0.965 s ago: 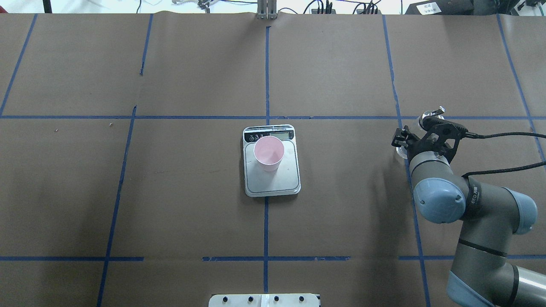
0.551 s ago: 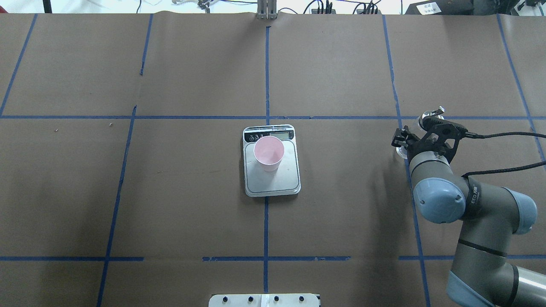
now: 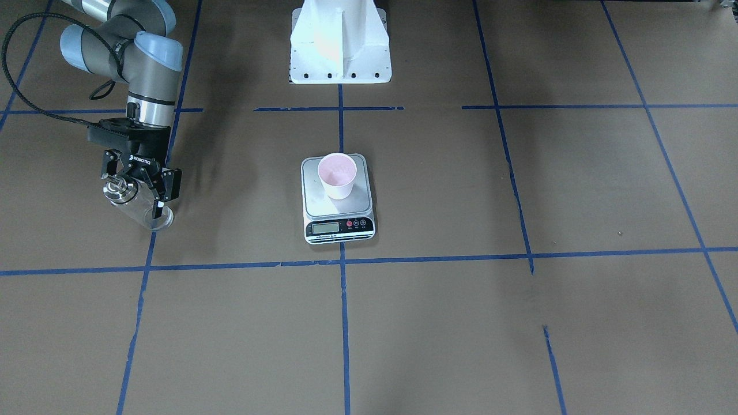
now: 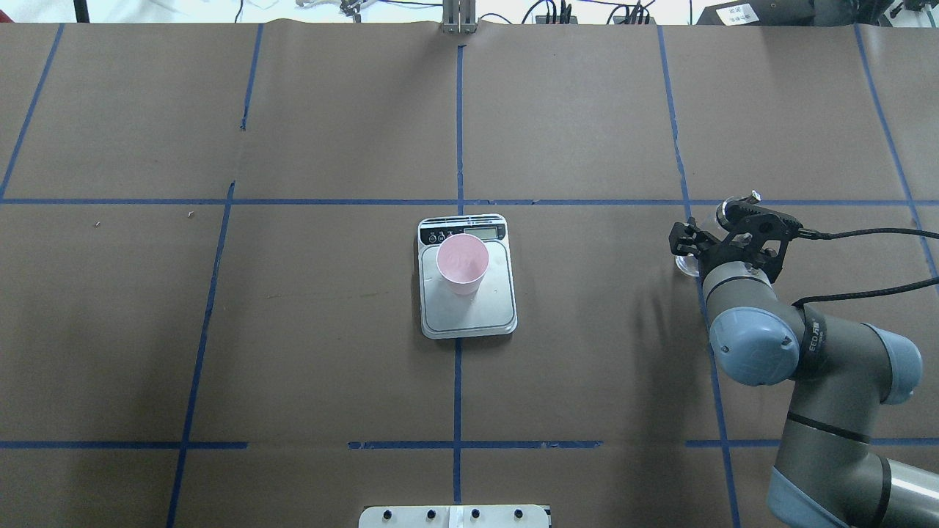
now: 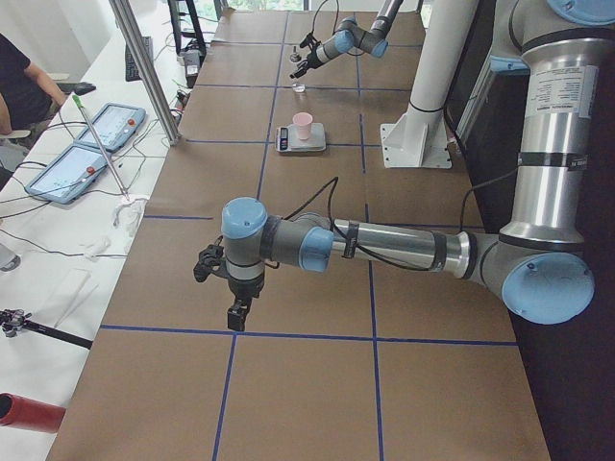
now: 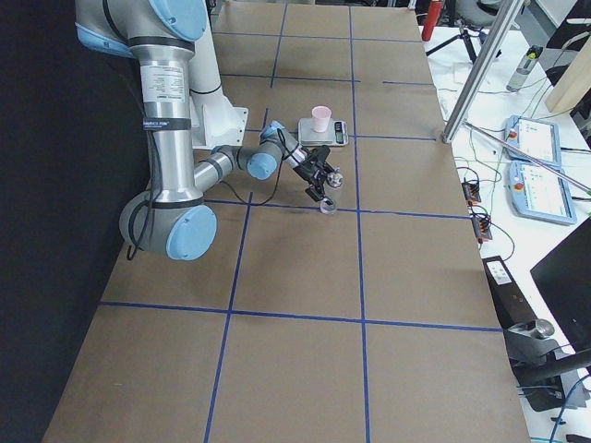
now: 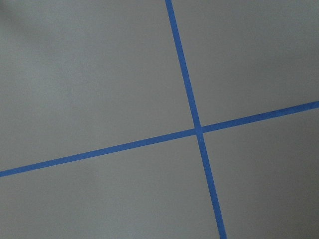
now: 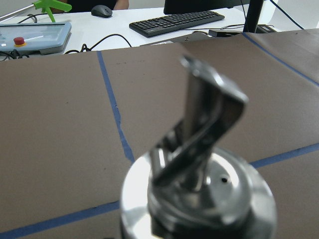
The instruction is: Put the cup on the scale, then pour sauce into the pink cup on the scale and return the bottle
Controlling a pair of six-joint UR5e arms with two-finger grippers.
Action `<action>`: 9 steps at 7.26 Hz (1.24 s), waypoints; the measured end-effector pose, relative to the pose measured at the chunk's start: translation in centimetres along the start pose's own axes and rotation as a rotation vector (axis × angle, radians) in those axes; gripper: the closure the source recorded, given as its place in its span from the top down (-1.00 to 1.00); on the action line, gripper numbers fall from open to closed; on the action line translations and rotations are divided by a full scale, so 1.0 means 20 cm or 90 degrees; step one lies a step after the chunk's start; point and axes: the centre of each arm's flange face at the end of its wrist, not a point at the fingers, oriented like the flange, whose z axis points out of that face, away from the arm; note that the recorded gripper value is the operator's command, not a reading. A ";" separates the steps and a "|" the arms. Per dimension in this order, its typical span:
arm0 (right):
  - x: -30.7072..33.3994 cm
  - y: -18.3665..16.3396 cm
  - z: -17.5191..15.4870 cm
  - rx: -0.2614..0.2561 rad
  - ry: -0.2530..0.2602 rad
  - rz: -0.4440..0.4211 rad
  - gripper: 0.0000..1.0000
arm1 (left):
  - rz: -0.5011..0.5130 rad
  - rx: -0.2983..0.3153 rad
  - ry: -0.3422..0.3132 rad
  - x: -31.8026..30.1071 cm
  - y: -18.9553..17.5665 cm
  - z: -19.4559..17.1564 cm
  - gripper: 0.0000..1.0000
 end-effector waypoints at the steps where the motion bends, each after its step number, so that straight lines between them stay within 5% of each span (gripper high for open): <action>1: 0.00 0.01 -0.01 -0.011 -0.001 -0.002 0.99 | 0.000 0.000 0.000 0.00 0.00 0.00 1.00; 9: -0.03 -0.13 -0.37 -0.179 -0.034 -0.011 1.00 | 0.001 0.001 0.000 0.00 0.00 -0.01 1.00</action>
